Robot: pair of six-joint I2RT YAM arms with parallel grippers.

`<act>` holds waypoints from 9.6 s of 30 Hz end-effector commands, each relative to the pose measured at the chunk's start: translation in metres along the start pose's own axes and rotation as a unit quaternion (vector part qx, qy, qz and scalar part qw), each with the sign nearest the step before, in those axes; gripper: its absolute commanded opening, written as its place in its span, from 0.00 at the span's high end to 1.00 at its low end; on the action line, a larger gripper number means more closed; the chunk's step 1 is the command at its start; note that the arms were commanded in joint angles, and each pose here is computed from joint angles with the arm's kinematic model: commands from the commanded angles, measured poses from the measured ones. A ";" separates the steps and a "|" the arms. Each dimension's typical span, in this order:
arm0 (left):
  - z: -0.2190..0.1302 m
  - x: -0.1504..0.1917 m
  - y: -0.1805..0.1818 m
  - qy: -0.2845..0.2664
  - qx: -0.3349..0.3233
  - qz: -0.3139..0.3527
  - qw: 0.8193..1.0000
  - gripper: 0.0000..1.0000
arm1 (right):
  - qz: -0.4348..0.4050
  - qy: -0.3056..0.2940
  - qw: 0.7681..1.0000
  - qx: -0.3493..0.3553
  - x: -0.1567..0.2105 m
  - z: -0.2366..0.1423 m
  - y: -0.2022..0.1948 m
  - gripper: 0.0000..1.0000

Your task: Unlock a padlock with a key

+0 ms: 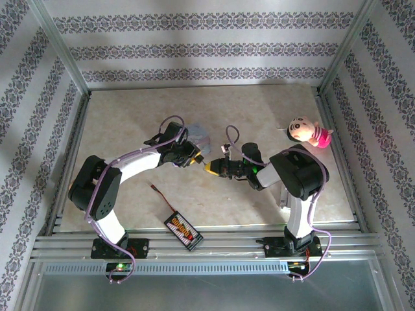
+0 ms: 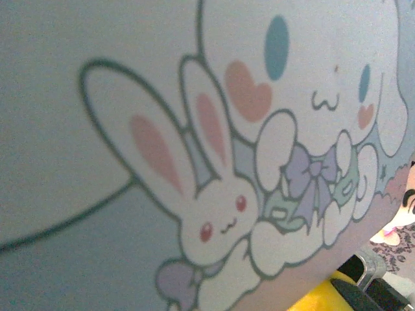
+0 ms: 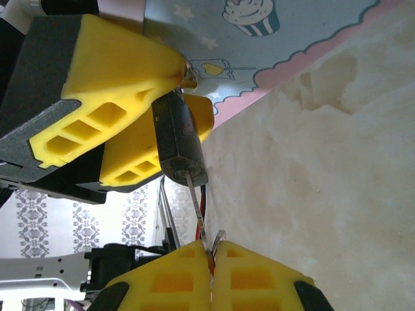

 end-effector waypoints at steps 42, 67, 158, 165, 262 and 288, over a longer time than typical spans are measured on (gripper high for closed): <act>0.014 0.031 -0.003 0.093 0.044 0.038 0.994 1.00 | 0.064 -0.104 0.991 -0.059 -0.054 0.012 0.004 1.00; 0.018 0.027 -0.002 0.075 0.067 0.027 0.995 1.00 | 0.111 -0.125 0.984 -0.059 -0.064 -0.005 0.002 0.63; 0.031 -0.015 -0.004 -0.234 -0.009 0.191 0.953 0.35 | -0.158 -0.115 0.912 0.362 -0.082 -0.024 -0.006 0.56; 0.051 -0.026 -0.009 -0.242 -0.033 0.210 0.947 0.35 | -0.145 -0.132 0.908 0.370 -0.074 -0.035 -0.008 0.53; 0.050 -0.015 -0.005 -0.046 0.011 0.036 0.998 1.00 | -0.387 -0.029 0.858 0.335 -0.020 0.035 -0.008 0.64; 0.052 -0.008 0.004 -0.025 0.017 0.033 0.999 1.00 | -0.098 -0.105 0.988 0.062 -0.058 0.022 0.005 1.00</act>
Point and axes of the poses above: each hand's point on the last joint's axis, 136 mm out from that joint toward the fingers, its own z axis out along the fingers, its own y axis along the line the jaws close on, x = y × z, the point moved 4 cm from there along -z, back along the fingers, and after that the axes turned 2 degrees about z, right-handed, at the moved point
